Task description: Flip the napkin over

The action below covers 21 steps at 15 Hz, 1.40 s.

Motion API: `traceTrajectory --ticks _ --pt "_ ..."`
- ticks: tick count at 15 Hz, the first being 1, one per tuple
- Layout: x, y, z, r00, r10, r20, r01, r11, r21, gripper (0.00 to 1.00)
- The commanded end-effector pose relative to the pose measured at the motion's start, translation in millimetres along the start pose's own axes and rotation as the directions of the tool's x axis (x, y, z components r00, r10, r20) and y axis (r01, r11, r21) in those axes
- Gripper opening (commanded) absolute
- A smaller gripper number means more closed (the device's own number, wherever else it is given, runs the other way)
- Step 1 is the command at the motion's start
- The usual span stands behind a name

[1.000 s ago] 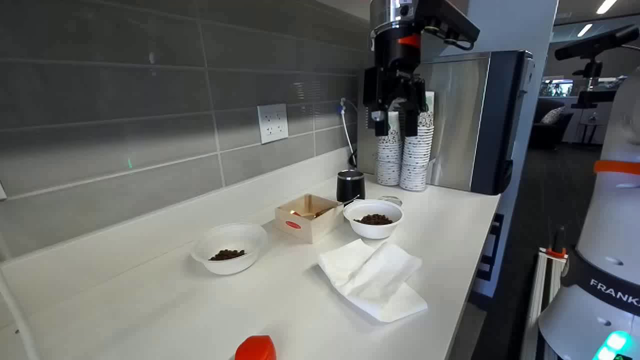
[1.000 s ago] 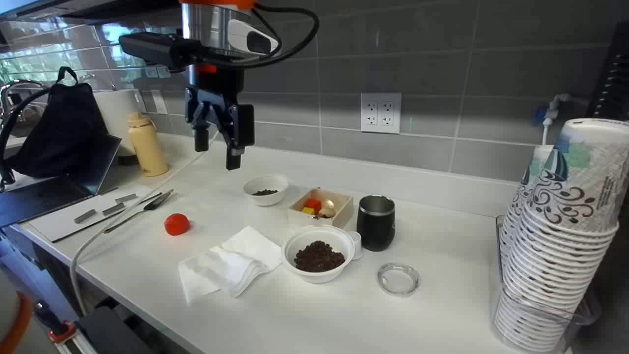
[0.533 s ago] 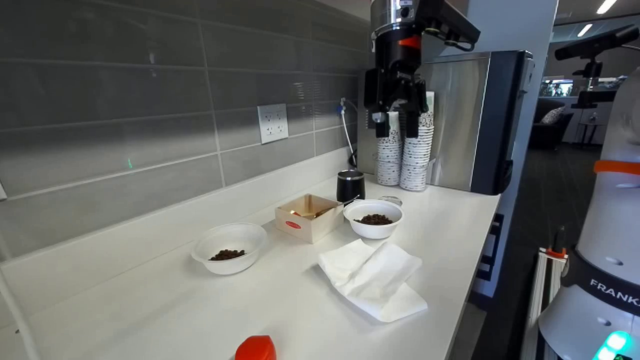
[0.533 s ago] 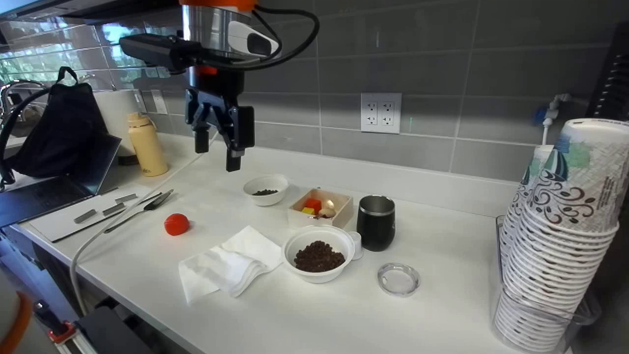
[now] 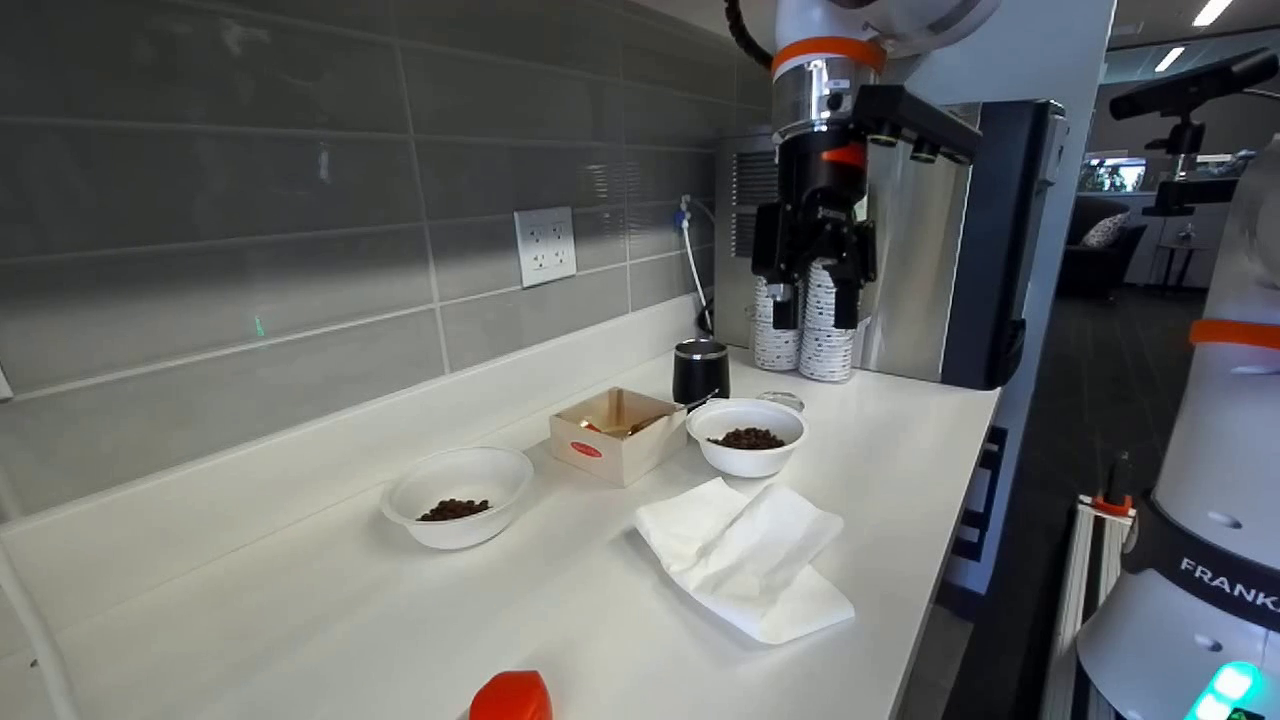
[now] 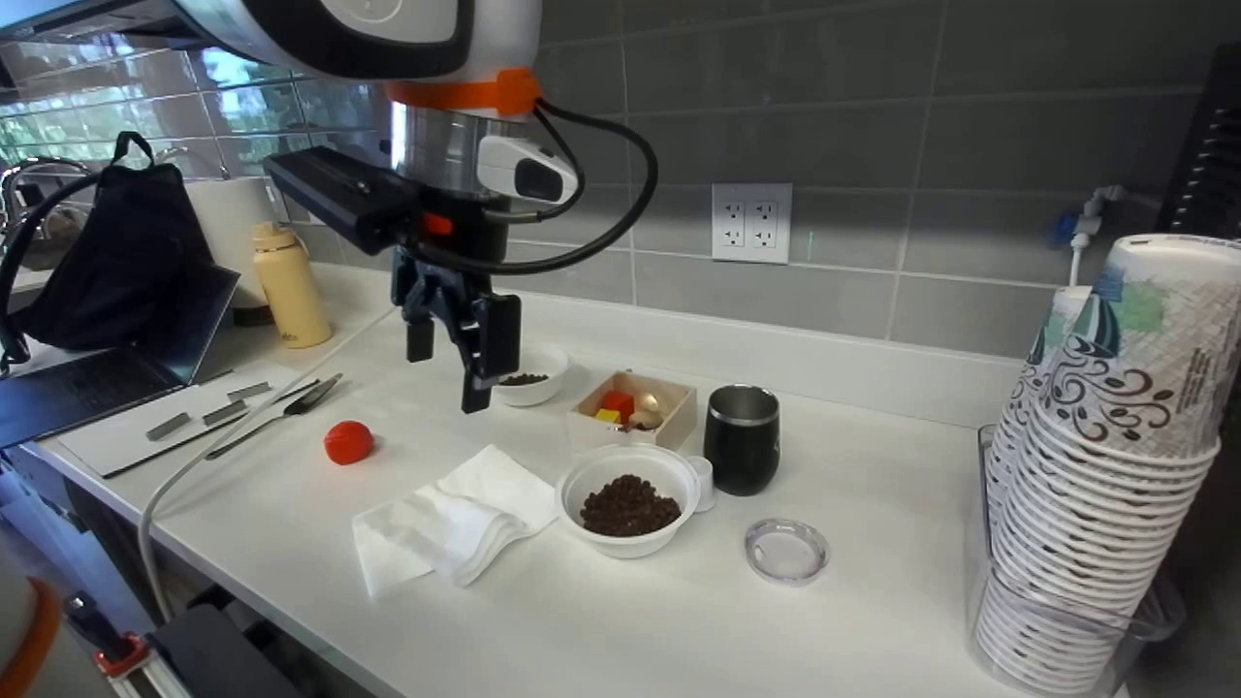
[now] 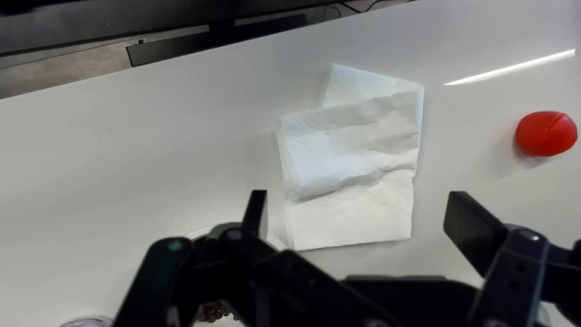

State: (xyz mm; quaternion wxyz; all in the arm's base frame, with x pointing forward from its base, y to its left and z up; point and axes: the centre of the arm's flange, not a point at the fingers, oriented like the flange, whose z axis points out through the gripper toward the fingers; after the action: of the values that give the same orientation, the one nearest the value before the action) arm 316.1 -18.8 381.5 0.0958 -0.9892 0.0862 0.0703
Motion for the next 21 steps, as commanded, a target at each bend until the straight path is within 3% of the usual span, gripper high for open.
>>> traceTrajectory --ticks 1,6,14,21 --pt "7 12 38 0.996 0.049 -0.072 -0.047 0.998 0.032 1.0" --pt "41 16 71 0.992 0.07 -0.101 -0.069 0.997 0.017 1.0" --pt "35 20 123 0.993 0.112 -0.029 -0.112 0.994 0.001 1.0" --pt "24 7 163 0.989 0.15 0.019 -0.151 0.987 0.055 1.0"
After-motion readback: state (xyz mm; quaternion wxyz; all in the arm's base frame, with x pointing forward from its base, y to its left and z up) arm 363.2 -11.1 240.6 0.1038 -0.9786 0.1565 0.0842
